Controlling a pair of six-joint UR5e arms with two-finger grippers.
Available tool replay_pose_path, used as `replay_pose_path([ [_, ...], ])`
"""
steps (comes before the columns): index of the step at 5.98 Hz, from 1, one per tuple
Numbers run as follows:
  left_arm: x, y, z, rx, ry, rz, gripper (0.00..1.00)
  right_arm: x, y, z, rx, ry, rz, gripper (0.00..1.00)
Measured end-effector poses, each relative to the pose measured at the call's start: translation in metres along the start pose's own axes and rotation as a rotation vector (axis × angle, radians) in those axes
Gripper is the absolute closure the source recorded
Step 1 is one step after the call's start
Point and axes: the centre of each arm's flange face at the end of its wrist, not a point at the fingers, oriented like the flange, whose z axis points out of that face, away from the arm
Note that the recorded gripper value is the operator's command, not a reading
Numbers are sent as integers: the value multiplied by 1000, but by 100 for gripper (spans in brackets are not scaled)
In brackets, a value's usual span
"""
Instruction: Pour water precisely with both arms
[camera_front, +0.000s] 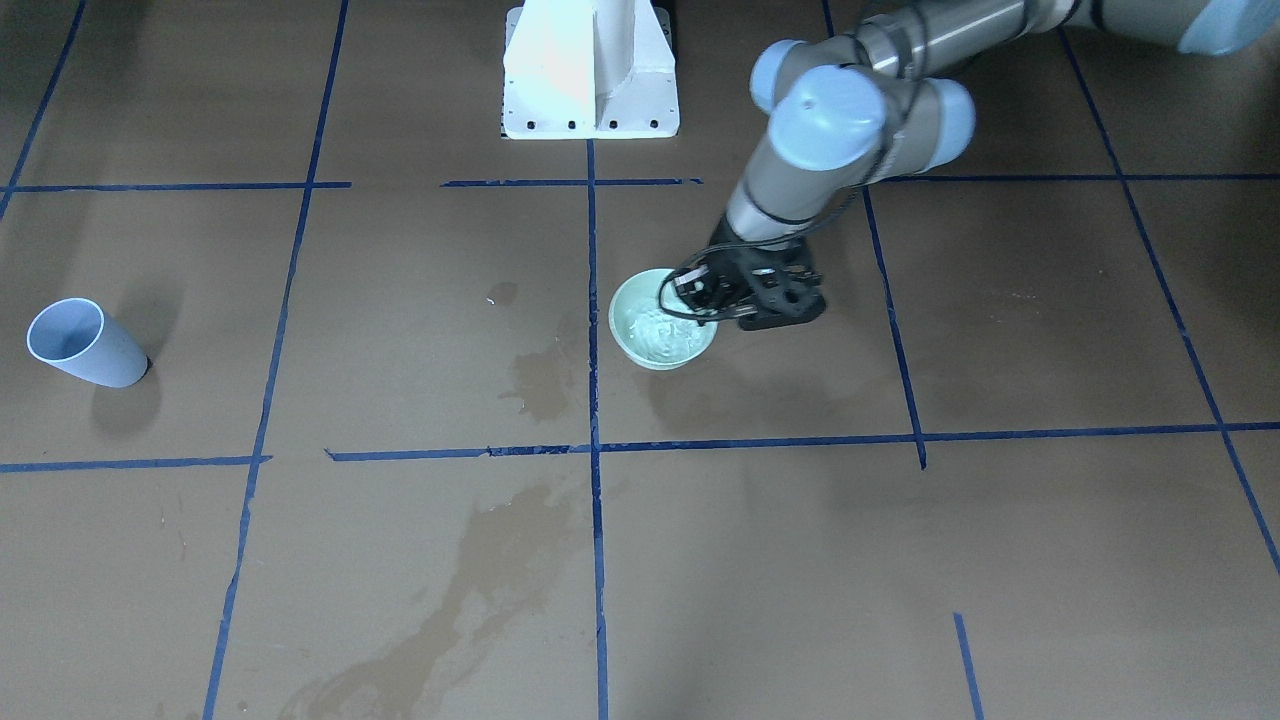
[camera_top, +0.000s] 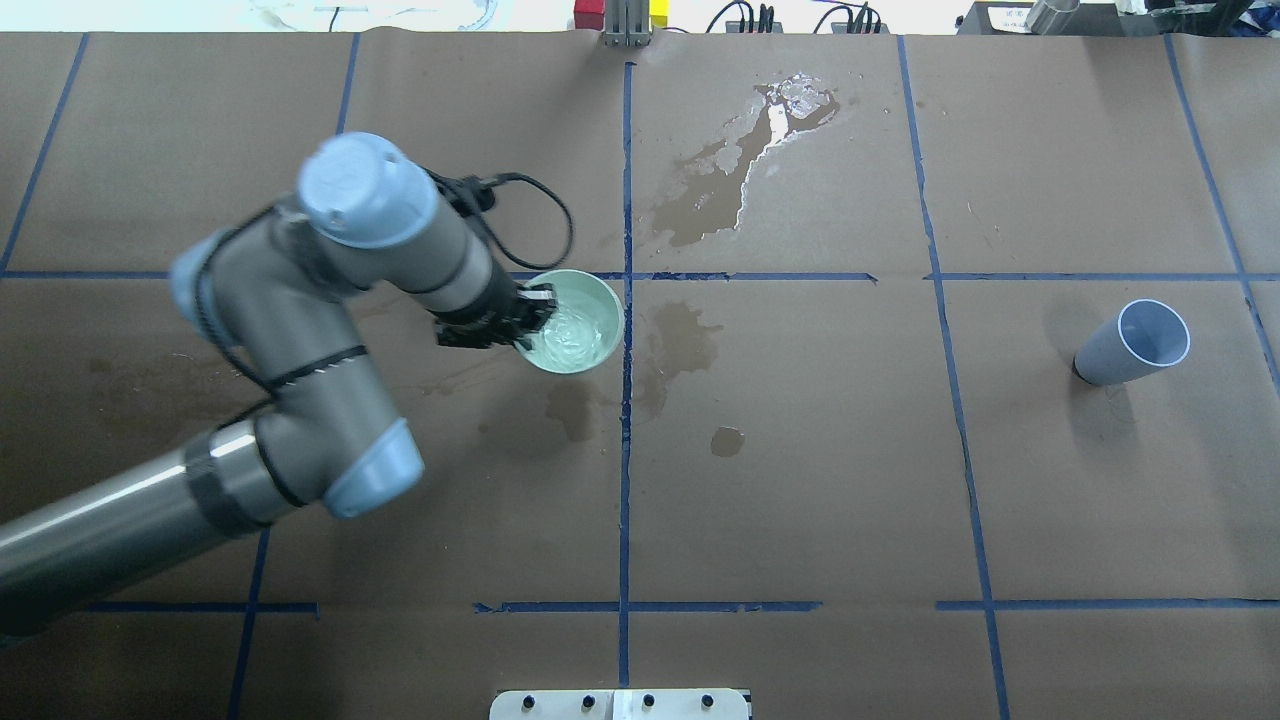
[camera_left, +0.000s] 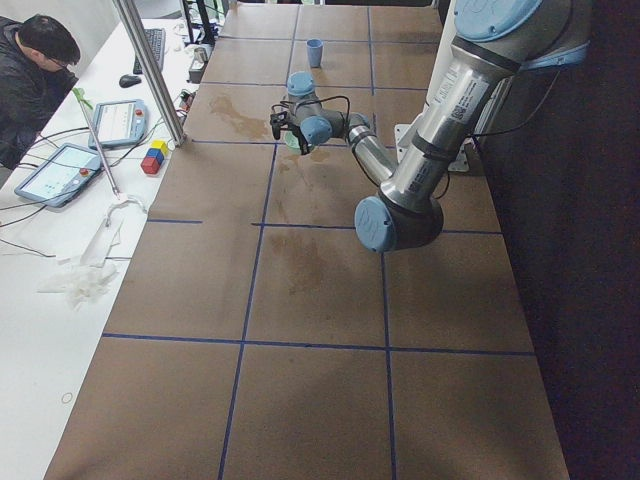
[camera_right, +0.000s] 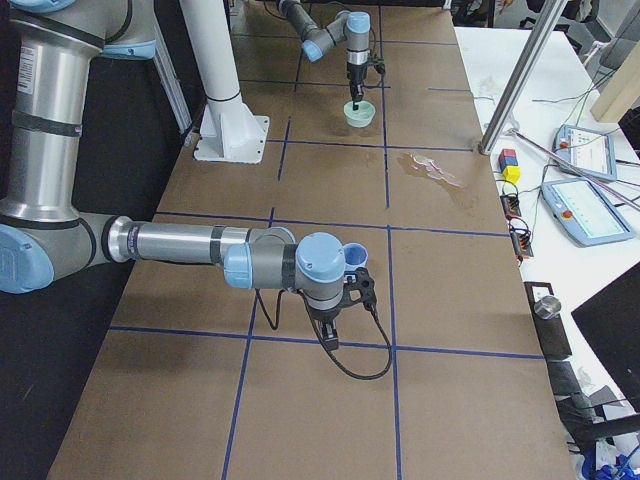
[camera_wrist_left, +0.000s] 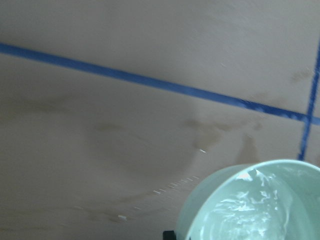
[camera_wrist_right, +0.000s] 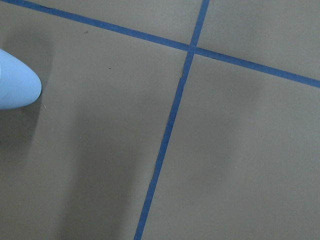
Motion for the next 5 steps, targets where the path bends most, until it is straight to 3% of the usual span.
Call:
replay_pose_path([
  [2,24,20,33,1,-29,-4,94,1,0,1,-1,0,1,0],
  [3,26,25,44,-3,-43,-3,80,1,0,1,-2,0,1,0],
  [4,27,27,51,-7,-52,-3,19,1,0,1,-2,0,1,0],
  [5,28,27,52,-9,-54,-2,0,1,1,1,-2,-1,1,0],
])
